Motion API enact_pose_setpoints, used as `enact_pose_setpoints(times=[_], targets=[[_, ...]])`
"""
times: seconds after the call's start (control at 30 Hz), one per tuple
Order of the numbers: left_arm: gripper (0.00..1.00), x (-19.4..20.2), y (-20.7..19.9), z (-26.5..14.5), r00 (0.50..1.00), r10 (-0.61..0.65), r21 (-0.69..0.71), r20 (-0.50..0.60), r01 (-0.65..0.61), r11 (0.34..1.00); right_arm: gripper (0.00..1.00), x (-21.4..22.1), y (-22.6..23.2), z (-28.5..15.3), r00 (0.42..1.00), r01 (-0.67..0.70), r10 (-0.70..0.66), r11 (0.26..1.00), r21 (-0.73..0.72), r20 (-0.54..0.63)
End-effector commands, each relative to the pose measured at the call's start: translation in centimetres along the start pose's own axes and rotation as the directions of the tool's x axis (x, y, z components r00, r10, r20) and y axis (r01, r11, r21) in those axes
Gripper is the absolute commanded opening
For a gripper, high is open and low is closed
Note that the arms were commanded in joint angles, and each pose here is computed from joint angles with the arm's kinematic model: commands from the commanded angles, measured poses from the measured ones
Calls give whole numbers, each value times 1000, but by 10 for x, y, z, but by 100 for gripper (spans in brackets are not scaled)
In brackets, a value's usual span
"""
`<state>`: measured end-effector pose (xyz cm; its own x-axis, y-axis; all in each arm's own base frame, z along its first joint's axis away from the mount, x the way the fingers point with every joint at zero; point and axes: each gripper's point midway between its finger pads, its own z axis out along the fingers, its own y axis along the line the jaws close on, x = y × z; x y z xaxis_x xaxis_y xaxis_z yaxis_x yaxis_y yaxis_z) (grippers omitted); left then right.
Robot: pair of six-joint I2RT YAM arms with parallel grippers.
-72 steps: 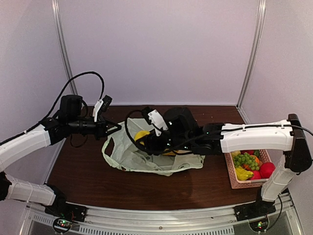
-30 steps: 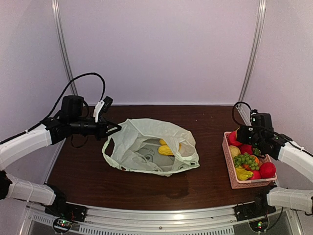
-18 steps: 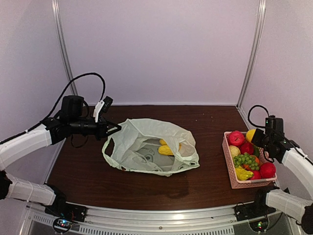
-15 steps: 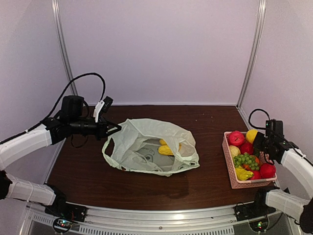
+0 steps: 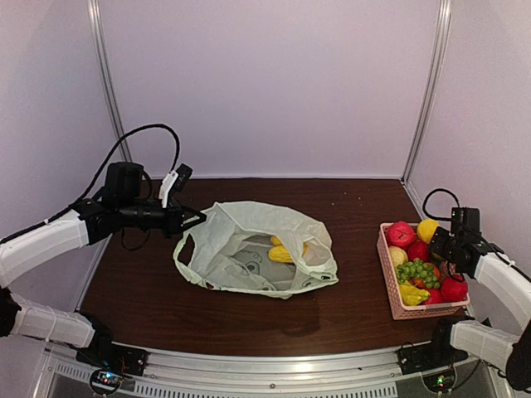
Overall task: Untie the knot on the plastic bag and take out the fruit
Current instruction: Place the fake fruit in the bin.
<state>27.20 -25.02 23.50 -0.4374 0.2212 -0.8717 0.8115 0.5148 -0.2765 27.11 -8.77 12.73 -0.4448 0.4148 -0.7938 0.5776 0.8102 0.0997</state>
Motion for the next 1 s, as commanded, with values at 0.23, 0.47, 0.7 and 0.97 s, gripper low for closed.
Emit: enact_pose_setpoints(times=[0.23, 0.47, 0.7, 0.97], targets=[[0, -11, 0, 0, 1000, 25, 3, 13, -25, 1000, 86, -1, -5, 0, 999, -34, 34, 999, 11, 24], [0, -12, 0, 0, 999, 28, 0, 17, -28, 1000, 95, -8, 7, -8, 999, -9, 13, 997, -72, 53], [0, -14, -3, -3, 999, 37, 5, 34, -37, 999, 99, -22, 21, -25, 994, 2, 16, 985, -172, 104], [0, -17, -4, -5, 998, 44, 3, 48, -44, 999, 97, -32, 59, -45, 995, 48, -12, 924, -378, 96]])
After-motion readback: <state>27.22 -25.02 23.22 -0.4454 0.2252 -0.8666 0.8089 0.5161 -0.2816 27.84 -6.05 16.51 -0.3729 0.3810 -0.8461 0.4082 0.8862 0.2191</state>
